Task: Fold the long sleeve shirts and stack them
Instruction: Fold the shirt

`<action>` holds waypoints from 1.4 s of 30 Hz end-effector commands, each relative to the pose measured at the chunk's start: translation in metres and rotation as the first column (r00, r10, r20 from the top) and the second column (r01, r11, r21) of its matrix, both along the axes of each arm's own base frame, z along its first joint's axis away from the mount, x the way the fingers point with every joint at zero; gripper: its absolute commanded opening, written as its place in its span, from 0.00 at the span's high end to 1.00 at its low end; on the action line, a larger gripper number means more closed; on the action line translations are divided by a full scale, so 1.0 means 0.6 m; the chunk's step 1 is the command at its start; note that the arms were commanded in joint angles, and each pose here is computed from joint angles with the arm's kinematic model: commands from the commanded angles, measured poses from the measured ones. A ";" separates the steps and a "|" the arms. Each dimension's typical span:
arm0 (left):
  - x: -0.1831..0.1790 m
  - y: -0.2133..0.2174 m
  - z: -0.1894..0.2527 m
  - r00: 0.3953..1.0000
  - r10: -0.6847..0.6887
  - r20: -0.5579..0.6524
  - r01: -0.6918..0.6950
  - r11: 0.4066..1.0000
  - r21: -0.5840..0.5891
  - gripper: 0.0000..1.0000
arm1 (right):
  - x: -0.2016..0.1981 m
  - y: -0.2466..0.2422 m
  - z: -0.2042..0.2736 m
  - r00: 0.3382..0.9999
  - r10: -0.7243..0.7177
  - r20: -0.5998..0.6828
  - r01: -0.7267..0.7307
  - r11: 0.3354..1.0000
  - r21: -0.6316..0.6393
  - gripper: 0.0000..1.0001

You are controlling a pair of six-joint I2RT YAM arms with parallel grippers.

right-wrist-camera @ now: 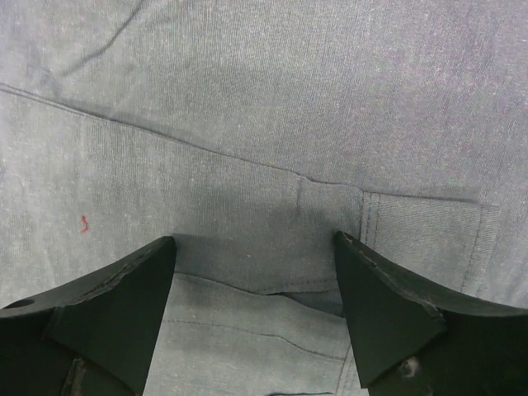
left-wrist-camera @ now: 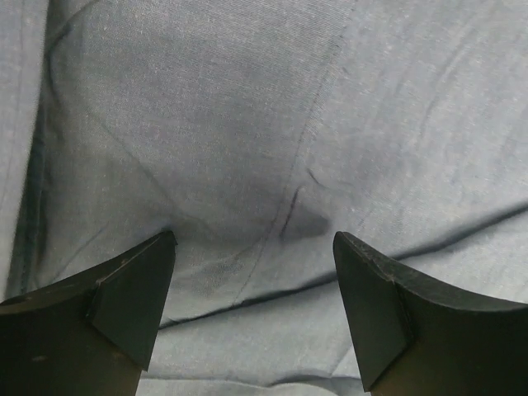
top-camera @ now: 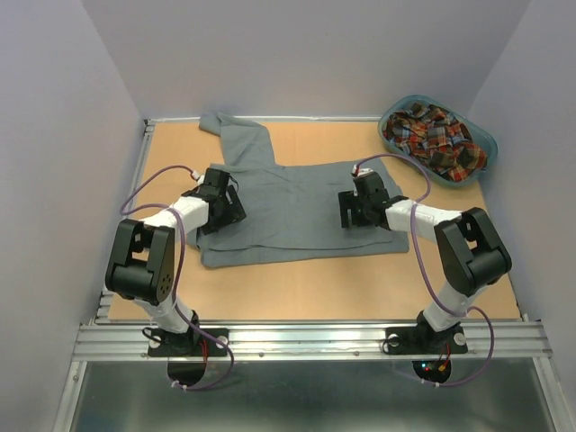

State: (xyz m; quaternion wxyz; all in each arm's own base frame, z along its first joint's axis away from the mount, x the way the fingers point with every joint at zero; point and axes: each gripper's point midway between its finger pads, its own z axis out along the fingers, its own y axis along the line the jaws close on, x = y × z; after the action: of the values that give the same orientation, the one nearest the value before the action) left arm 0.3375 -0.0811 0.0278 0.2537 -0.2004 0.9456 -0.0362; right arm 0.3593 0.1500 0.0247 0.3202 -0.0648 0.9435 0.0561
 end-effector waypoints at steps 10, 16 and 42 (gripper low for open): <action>-0.161 0.025 -0.012 0.991 -0.032 -0.132 0.031 0.999 -0.010 0.11 | -0.191 -0.011 -0.037 0.893 0.030 -0.449 -0.012 0.999 0.043 0.18; -0.117 0.029 0.098 0.997 0.023 0.079 -0.021 0.999 -0.029 0.10 | -0.126 -0.002 0.071 0.977 0.033 -0.210 -0.016 0.996 0.083 0.18; -0.081 0.001 -0.050 0.992 0.005 -0.130 -0.008 1.000 -0.025 0.10 | -0.079 0.000 -0.030 0.969 0.014 -0.247 -0.013 1.000 0.005 0.16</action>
State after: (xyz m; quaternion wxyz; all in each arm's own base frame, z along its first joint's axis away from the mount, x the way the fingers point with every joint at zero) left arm 0.3484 -0.0907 0.0282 0.2673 -0.2078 0.9390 -0.0605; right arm 0.3643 0.1645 0.0268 0.2700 -0.0869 0.9565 0.0681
